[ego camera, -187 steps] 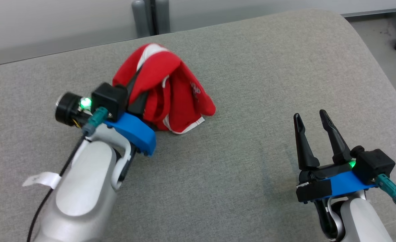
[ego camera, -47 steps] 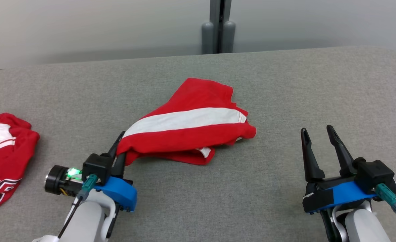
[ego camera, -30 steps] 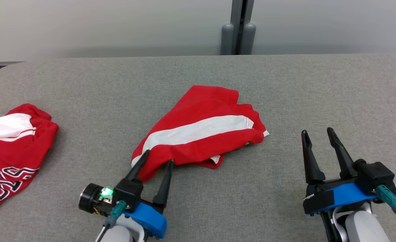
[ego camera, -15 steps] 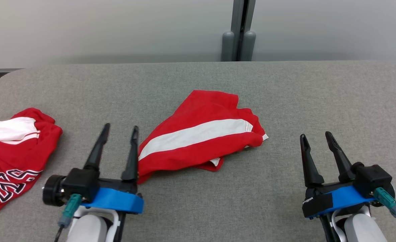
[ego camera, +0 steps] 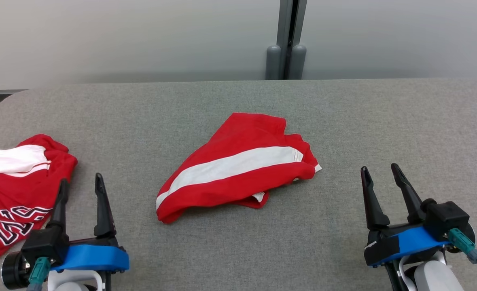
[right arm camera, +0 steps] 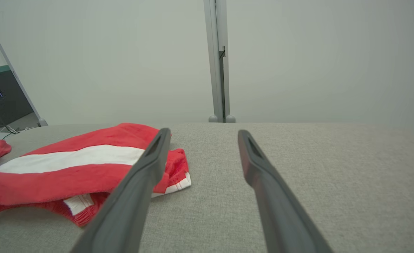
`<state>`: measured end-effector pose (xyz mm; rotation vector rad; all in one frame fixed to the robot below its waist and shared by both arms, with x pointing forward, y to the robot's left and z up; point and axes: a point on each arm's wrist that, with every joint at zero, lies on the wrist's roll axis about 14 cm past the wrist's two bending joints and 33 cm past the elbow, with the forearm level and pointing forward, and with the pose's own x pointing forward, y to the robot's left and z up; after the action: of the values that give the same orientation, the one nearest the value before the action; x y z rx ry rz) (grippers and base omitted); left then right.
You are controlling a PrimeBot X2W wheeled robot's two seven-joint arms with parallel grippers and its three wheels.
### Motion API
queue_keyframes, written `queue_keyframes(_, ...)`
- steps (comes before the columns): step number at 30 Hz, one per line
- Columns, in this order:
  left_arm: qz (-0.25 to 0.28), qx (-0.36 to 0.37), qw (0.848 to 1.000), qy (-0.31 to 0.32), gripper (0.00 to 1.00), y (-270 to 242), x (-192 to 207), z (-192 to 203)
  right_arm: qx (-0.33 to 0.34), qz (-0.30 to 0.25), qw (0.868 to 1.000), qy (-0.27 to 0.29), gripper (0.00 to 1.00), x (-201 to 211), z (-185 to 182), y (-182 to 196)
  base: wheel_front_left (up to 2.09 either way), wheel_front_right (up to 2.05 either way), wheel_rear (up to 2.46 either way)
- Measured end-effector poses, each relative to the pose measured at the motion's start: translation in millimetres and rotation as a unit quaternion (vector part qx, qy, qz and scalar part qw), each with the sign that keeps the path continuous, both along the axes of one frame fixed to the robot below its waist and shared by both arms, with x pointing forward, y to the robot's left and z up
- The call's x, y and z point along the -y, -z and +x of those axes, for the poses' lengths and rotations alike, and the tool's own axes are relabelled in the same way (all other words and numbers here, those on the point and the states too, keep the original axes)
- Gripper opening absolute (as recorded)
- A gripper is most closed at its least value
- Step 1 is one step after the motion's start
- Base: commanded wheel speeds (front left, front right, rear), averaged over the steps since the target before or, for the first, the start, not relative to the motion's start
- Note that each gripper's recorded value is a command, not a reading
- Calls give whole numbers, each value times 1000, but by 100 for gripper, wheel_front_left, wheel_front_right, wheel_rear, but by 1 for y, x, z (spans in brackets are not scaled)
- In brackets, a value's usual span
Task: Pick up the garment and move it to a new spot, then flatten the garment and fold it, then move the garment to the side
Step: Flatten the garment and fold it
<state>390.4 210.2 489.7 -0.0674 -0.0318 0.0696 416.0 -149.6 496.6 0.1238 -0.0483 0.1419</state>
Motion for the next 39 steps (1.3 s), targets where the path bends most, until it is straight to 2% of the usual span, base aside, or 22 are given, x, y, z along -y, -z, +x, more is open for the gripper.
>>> queue_keyframes(8, -1, 4, 1000, -5, 100, -3, -3, -5, -5, -12, 1000, -27, 100, -17, 3, 3, 0, 0, 0)
queue_keyframes(12, 0, 13, 1000, -8, 100, -8, -4, -3, 31, -25, 997, -60, 100, -41, 26, -23, 0, 0, 0)
queue_keyframes(19, -1, 18, 1000, -21, 100, -11, -13, -5, 50, -62, 990, -113, 100, -80, 65, -42, 0, 0, 0)
queue_keyframes(23, -2, 16, 999, -35, 100, -10, -22, -8, 2, -81, 988, -129, 100, -89, 79, -17, 0, 0, 0)
queue_keyframes(27, -4, 8, 999, -44, 100, -5, -27, -11, -68, -104, 982, -139, 100, -89, 83, 26, 0, 0, 0)
queue_keyframes(36, -8, -3, 998, -55, 100, 1, -33, -11, -179, -124, 963, -159, 100, -92, 73, 99, 0, 0, 0)
queue_keyframes(39, -9, -6, 998, -57, 100, 3, -34, -12, -196, -125, 959, -163, 100, -95, 68, 111, 0, 0, 0)
